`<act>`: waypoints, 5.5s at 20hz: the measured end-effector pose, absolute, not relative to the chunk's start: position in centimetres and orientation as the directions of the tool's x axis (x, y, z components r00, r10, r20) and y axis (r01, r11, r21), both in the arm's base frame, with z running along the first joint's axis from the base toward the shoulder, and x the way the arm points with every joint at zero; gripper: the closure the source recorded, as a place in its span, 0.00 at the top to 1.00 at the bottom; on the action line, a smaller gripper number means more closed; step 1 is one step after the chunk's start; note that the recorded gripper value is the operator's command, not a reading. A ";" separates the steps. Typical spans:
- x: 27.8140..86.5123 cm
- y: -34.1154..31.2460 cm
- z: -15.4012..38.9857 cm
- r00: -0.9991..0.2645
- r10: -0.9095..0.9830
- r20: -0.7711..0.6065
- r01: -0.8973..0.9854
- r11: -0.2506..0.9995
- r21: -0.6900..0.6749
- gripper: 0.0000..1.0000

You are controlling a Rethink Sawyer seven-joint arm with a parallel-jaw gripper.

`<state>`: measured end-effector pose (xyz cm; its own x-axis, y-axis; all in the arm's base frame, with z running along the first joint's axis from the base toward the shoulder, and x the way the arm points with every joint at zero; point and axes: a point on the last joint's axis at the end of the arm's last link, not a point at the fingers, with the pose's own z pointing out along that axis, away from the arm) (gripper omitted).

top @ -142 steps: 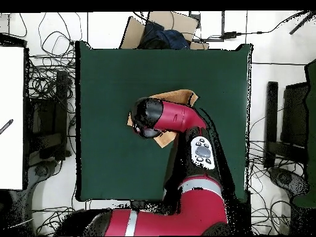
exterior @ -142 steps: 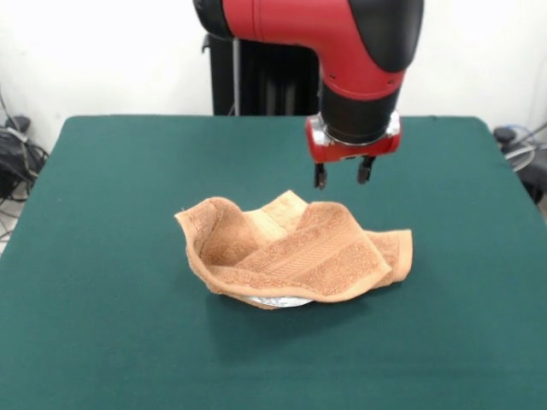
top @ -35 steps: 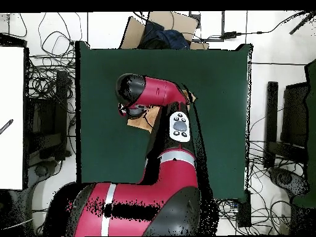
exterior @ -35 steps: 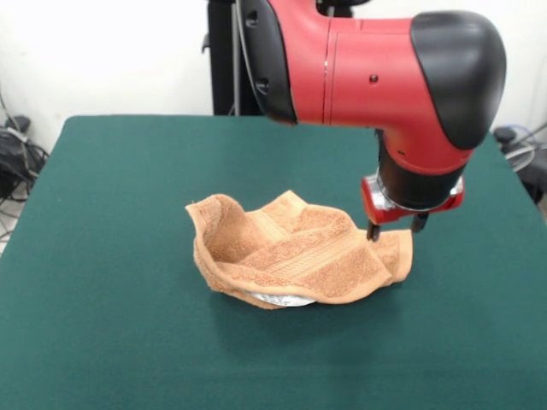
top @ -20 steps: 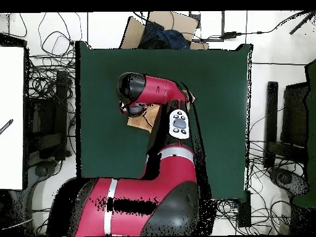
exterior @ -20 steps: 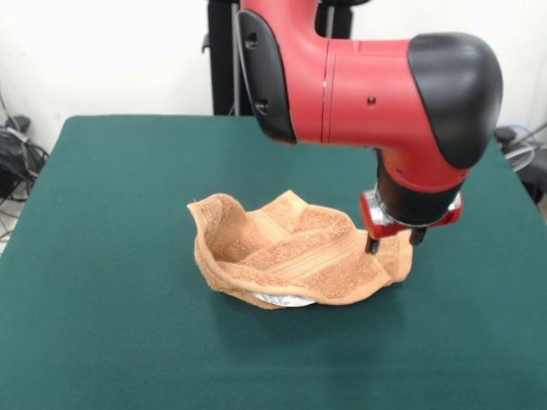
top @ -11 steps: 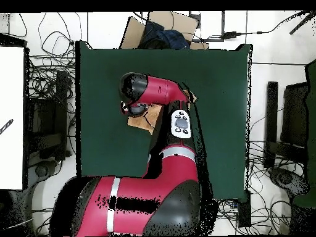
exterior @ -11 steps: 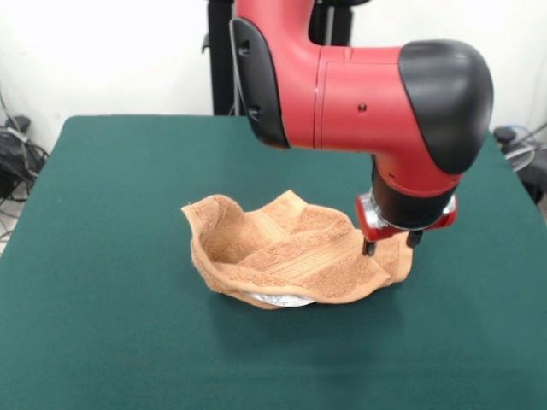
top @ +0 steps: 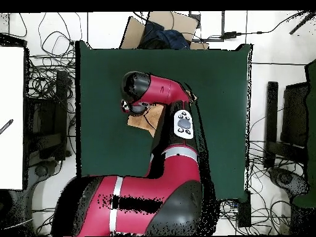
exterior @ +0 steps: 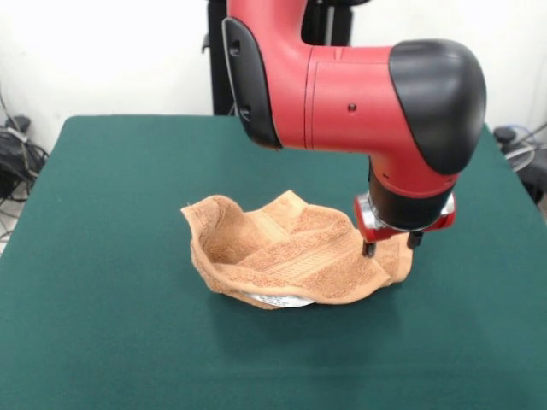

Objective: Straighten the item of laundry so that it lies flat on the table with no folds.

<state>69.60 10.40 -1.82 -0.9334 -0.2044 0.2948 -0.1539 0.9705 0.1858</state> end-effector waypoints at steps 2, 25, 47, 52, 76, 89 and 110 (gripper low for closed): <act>69.6 10.4 -1.8 -0.934 -0.204 0.294 -0.154 0.970 0.186 1.00; 73.6 10.3 1.4 -0.946 -0.226 0.231 -0.196 0.970 0.146 1.00; 73.5 9.3 0.4 -0.946 -0.216 0.242 -0.184 0.972 0.146 1.00; 72.9 9.1 -1.0 -0.941 -0.213 0.262 -0.177 0.972 0.153 1.00; 72.7 8.5 -1.2 -0.941 -0.205 0.267 -0.169 0.974 0.154 0.00; 73.2 8.5 -0.1 -0.945 -0.205 0.253 -0.171 0.974 0.150 0.00; 73.4 8.5 -0.1 -0.949 -0.204 0.241 -0.172 0.974 0.145 1.00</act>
